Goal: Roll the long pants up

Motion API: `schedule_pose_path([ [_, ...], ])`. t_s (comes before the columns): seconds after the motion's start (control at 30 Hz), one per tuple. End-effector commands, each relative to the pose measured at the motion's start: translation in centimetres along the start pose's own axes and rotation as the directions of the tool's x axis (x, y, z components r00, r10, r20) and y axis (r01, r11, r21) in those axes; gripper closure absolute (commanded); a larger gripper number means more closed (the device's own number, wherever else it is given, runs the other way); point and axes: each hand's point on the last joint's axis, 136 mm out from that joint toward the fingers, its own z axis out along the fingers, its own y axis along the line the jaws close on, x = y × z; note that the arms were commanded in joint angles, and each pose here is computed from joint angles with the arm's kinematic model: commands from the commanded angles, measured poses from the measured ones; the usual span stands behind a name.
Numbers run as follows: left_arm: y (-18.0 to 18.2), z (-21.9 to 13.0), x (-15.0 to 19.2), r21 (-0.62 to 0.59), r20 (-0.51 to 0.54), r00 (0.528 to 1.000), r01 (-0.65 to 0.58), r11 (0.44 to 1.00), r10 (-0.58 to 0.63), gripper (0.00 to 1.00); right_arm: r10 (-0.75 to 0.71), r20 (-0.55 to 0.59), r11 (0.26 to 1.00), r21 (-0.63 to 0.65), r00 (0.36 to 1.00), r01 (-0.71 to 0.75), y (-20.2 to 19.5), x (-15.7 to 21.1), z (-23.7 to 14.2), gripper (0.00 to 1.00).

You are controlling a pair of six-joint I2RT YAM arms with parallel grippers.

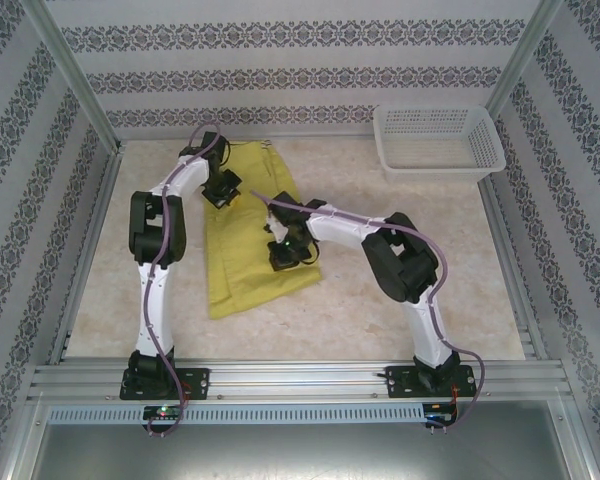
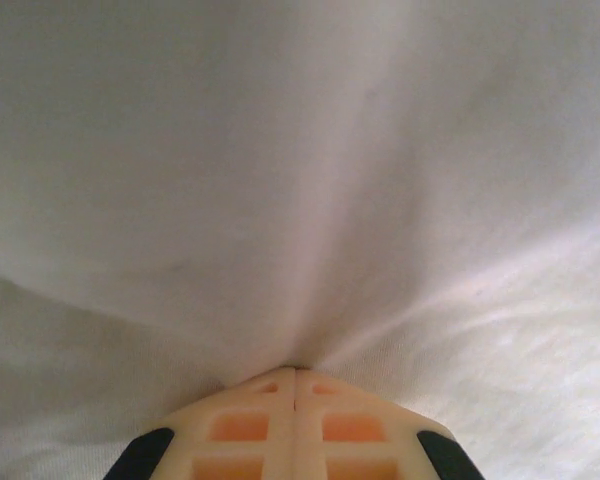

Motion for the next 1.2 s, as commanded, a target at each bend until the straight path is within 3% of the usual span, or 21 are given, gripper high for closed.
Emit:
schedule_pose_path([
  [0.0,-0.6,2.9,0.6,0.005,-0.041,0.999,-0.033,0.999,0.033,1.0,0.062,-0.124,0.997,0.055,0.99,-0.056,-0.7,3.0,1.8,1.0],
  [0.07,-1.7,1.8,0.6,0.032,-0.038,0.998,-0.051,0.998,0.052,0.96,0.027,-0.103,0.998,0.062,0.994,-0.021,-0.2,2.3,0.6,0.97],
  [0.1,-2.4,0.9,0.6,0.051,-0.034,0.997,-0.063,0.997,0.065,0.86,0.0,-0.089,0.998,0.065,0.996,0.006,0.0,1.9,-0.3,0.92],
  [0.13,-2.9,0.0,0.5,0.066,-0.028,0.997,-0.076,0.995,0.078,0.68,-0.021,-0.077,0.997,0.07,0.997,0.027,0.2,1.7,-1.1,0.83],
  [0.2,-3.8,-2.5,0.6,0.086,-0.01,0.994,-0.105,0.991,0.107,0.21,-0.062,-0.047,0.994,0.086,0.997,0.066,0.4,1.1,-3.3,0.48],
  [0.23,-4.0,-3.7,0.6,0.089,-0.001,0.993,-0.117,0.989,0.117,0.08,-0.077,-0.033,0.992,0.099,0.997,0.08,0.3,0.9,-4.3,0.43],
  [0.27,-4.1,-5.2,0.7,0.085,0.018,0.991,-0.135,0.987,0.134,0.0,-0.095,-0.01,0.988,0.117,0.995,0.095,0.2,0.6,-5.7,0.39],
  [0.43,-3.2,-13.1,0.9,0.046,0.126,0.975,-0.188,0.981,0.181,0.0,-0.08,0.074,0.982,0.179,0.994,0.066,-2.3,-0.2,-11.0,0.38],
  [0.63,-1.5,-18.5,3.1,0.071,0.175,0.965,-0.209,0.975,0.194,0.02,-0.121,0.123,0.981,0.166,0.985,0.1,-2.8,0.7,-14.3,0.31],
  [0.7,-0.5,-18.9,4.1,0.078,0.176,0.965,-0.212,0.974,0.195,0.04,-0.195,0.124,0.971,0.165,0.973,0.173,-1.7,1.6,-14.7,0.26],
  [0.77,0.3,-18.8,4.8,0.085,0.179,0.964,-0.213,0.973,0.195,0.03,-0.288,0.117,0.934,0.253,0.951,0.252,-1.2,2.4,-14.7,0.25],
  [0.9,1.9,-17.6,5.8,0.087,0.156,0.972,-0.193,0.977,0.178,0.0,-0.487,0.02,0.786,0.445,0.873,0.429,-0.2,4.2,-13.6,0.23],
  [1.17,2.6,-16.1,6.2,0.072,0.12,0.976,-0.191,0.979,0.182,0.0,-0.692,-0.028,0.599,0.536,0.721,0.596,2.5,5.2,-9.7,0.21],
])
